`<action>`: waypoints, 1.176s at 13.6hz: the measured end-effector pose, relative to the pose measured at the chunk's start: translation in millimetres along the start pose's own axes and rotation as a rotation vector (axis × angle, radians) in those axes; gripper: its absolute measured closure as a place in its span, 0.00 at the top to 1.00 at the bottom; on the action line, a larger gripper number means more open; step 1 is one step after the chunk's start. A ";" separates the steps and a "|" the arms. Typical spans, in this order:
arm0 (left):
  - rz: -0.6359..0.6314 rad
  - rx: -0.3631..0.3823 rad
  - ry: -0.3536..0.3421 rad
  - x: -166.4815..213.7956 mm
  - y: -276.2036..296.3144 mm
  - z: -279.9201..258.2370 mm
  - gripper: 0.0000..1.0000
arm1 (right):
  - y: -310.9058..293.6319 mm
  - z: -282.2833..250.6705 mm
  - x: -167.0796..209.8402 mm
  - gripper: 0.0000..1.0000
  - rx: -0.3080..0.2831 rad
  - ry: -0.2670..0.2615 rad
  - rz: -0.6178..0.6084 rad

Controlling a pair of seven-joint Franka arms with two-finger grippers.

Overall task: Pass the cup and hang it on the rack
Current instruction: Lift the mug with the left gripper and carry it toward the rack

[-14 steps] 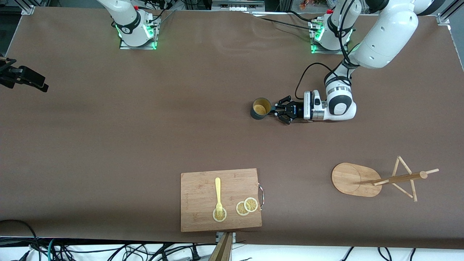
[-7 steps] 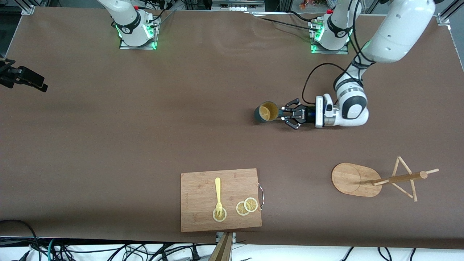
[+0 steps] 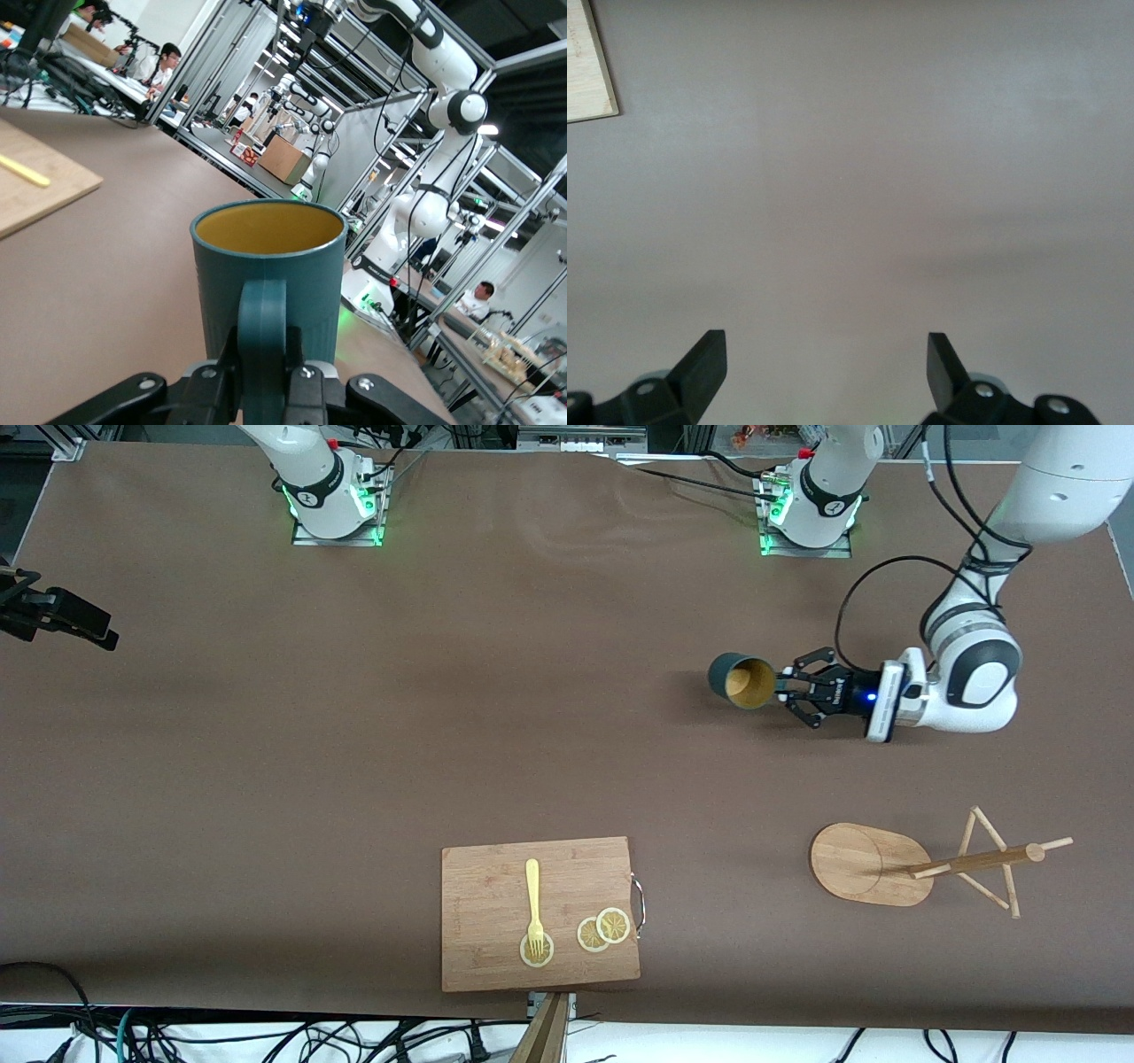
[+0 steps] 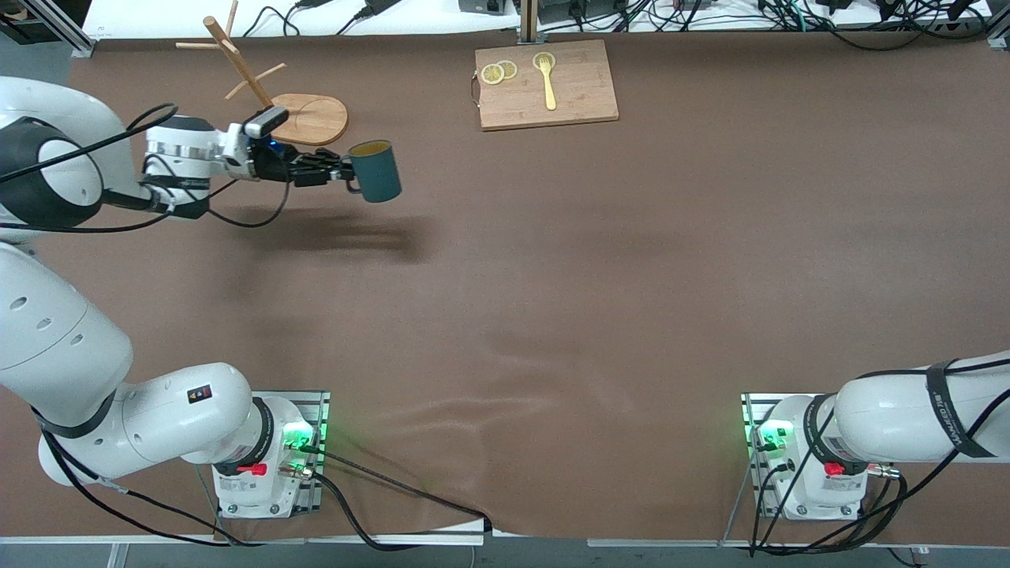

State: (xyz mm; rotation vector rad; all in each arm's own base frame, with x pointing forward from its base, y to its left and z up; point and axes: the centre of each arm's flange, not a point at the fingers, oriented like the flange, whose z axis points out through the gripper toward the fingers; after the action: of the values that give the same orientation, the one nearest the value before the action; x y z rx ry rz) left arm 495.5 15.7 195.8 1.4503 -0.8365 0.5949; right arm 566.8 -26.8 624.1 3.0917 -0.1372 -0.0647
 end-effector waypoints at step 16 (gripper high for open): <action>-0.841 -0.071 0.235 51.3 1.9 -173.1 0.21 | 1.3 0.1 0.1 1.00 0.000 0.000 -0.012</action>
State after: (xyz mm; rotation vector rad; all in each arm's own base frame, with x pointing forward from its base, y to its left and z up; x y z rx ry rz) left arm 547.3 180.0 249.5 1.4722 -0.0220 0.0839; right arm 566.7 -28.1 624.1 3.0928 -0.1183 -0.0653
